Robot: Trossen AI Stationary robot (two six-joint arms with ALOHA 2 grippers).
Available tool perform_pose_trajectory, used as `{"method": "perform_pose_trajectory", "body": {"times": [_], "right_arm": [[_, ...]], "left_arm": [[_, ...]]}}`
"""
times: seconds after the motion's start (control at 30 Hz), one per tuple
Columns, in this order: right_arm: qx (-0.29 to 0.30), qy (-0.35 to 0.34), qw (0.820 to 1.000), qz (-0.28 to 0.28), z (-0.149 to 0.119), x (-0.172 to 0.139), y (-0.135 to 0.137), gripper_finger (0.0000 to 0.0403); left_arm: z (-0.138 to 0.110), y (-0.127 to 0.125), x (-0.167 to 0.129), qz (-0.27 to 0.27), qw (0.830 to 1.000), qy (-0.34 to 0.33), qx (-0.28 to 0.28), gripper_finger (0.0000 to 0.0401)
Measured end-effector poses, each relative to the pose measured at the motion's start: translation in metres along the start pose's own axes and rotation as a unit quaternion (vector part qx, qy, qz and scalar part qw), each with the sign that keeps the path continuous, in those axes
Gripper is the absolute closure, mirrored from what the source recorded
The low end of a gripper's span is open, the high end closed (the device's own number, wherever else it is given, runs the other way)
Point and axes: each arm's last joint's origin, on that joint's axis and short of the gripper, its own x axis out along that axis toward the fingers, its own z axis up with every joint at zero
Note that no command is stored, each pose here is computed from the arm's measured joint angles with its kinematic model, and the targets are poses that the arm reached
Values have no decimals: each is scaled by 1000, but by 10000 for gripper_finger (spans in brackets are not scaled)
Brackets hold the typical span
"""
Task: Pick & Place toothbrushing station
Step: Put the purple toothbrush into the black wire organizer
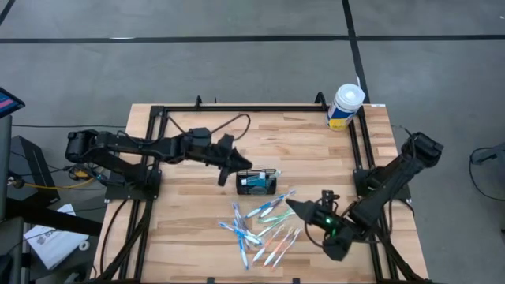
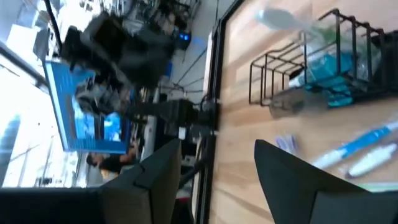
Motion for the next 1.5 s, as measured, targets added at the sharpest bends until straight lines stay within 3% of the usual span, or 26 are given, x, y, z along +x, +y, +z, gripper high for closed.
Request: {"method": "perform_pose_trajectory", "body": {"times": [0.17,0.43,0.77,1.07,1.3,1.5], "right_arm": [[-1,-31,999,7,5,12,11,209],[-52,-43,998,6,11,30,38,217],[-104,-20,994,-7,12,35,38,226],[-155,49,985,-53,13,36,28,226],[-214,91,970,-67,17,29,28,233],[-269,106,954,-74,31,12,31,239]], "left_arm": [[-4,-4,0,-58,998,28,14,348],[-7,8,-3,-31,996,55,-62,348],[-11,19,-6,-3,990,81,-119,348],[-12,14,-6,-5,988,88,-127,348],[-40,-14,-5,-3,961,206,-184,348],[-52,-48,-3,22,931,220,-291,348]]}}
